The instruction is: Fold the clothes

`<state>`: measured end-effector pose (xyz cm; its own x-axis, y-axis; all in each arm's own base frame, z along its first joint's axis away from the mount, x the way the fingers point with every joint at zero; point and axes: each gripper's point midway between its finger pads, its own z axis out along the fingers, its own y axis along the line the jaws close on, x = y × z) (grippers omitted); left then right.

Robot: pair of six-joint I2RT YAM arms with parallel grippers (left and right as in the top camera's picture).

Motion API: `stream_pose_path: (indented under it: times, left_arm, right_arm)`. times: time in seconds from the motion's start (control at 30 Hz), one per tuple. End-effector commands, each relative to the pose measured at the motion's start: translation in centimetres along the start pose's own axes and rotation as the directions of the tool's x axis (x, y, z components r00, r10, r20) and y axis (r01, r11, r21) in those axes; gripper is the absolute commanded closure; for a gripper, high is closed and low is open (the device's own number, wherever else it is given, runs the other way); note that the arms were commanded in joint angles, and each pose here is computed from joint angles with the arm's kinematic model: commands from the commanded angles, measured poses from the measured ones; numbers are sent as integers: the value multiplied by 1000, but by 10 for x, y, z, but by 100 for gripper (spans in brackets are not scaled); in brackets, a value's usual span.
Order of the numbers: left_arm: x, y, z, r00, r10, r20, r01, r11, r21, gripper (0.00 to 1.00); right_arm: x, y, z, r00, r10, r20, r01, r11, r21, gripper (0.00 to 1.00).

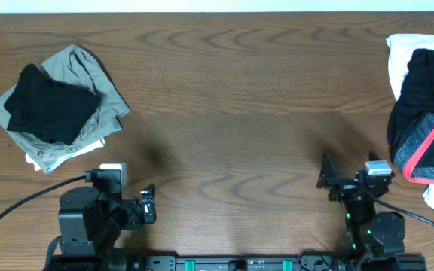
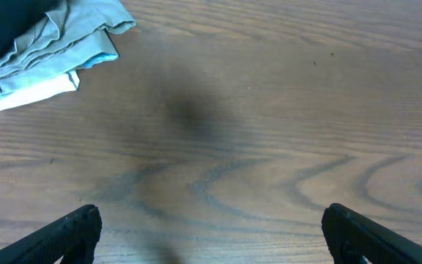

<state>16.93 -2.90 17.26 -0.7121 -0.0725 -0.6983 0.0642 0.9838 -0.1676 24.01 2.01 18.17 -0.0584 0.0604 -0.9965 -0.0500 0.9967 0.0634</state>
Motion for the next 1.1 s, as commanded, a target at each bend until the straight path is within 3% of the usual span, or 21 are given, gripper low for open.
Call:
stream_pose_path:
  times: [0.0,0.1,1.07]
  left_arm:
    - [1,1,0,1000,17,1,-17,1000,-5,2]
    - [1,1,0,1000,17,1,-17,1000,-5,2]
    - [1,1,0,1000,17,2,-17,1000,-5,2]
  right_arm:
    - [13,-3,7,998,-49,32,48,999,9,1]
    - [24,-3,6,998,-56,-14,56,998,5,1]
    - [23,-1,6,998,-56,-11,56,998,-4,1]
